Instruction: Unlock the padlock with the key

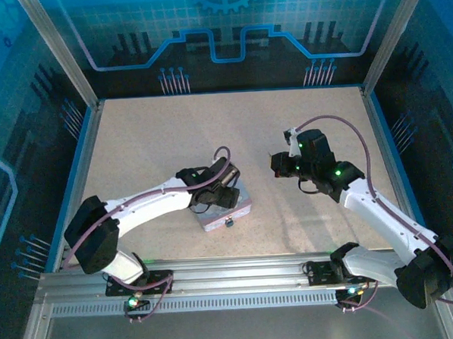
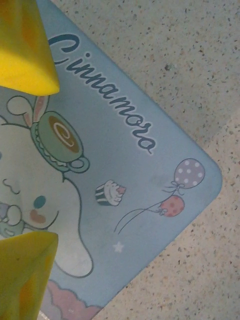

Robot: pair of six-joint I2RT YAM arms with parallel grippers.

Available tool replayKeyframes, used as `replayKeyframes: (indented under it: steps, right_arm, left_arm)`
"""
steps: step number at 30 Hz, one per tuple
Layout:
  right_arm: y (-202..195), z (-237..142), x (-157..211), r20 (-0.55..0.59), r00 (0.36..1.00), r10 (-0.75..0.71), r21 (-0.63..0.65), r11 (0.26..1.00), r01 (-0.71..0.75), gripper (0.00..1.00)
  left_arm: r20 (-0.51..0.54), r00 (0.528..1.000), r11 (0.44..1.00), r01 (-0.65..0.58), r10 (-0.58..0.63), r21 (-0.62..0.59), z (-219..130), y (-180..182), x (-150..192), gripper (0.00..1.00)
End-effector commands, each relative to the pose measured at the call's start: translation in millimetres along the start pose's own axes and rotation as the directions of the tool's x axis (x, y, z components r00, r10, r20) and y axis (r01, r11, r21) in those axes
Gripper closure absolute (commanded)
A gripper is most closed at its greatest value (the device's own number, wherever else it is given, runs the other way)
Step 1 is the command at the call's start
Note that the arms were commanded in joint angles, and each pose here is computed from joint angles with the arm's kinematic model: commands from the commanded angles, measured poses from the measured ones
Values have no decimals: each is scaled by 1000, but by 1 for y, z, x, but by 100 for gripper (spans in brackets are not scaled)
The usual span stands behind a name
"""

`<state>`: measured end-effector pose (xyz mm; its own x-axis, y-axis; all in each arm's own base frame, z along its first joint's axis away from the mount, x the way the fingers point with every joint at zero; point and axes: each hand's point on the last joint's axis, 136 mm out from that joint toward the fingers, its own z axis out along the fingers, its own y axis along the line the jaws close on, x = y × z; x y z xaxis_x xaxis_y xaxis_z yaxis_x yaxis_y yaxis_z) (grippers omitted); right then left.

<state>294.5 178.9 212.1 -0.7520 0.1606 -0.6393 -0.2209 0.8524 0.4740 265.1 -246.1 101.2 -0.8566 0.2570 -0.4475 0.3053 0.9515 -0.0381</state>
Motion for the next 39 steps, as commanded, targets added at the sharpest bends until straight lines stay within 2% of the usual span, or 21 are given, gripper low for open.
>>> replayKeyframes:
  steps: [1, 6, 10, 15, 24, 30, 34, 39]
  right_arm:
    - [-5, -4, 0, 7, 1000, 13, 11, 1000, -13, 100]
    - [-5, -5, -2, 12, 1000, 15, 8, 1000, -15, 100]
    - [-6, -5, -2, 10, 1000, 17, 8, 1000, -18, 100]
    - [-7, -5, -2, 8, 1000, 20, 9, 1000, -20, 100]
    - [-11, -10, 0, 17, 999, 32, 11, 999, -32, 100]
    - [-11, -14, -1, 24, 999, 35, 9, 999, -36, 100]
    - [-16, -7, 11, -15, 999, 45, 13, 999, -45, 100]
    - [-15, 1, 14, -43, 998, 54, 4, 999, -53, 100]
  left_arm:
    - [17, 999, 998, -37, 38, -48, 2, 3, -9, 28]
    - [-11, 1000, 999, -29, 28, -46, 16, 7, -8, 30]
    - [-24, 1000, 1000, -4, 5, 24, 27, 6, -10, 31]
    - [-27, 998, 995, -60, 62, 77, 43, 9, -17, 32]
    - [37, 974, 968, -224, 221, 112, 64, 17, -63, 33]
    - [74, 964, 951, -265, 256, 160, 75, 12, -92, 32]
    - [118, 963, 948, -262, 243, 179, 63, 6, -112, 30]
    - [193, 959, 946, -246, 207, 209, 23, 0, -133, 28]
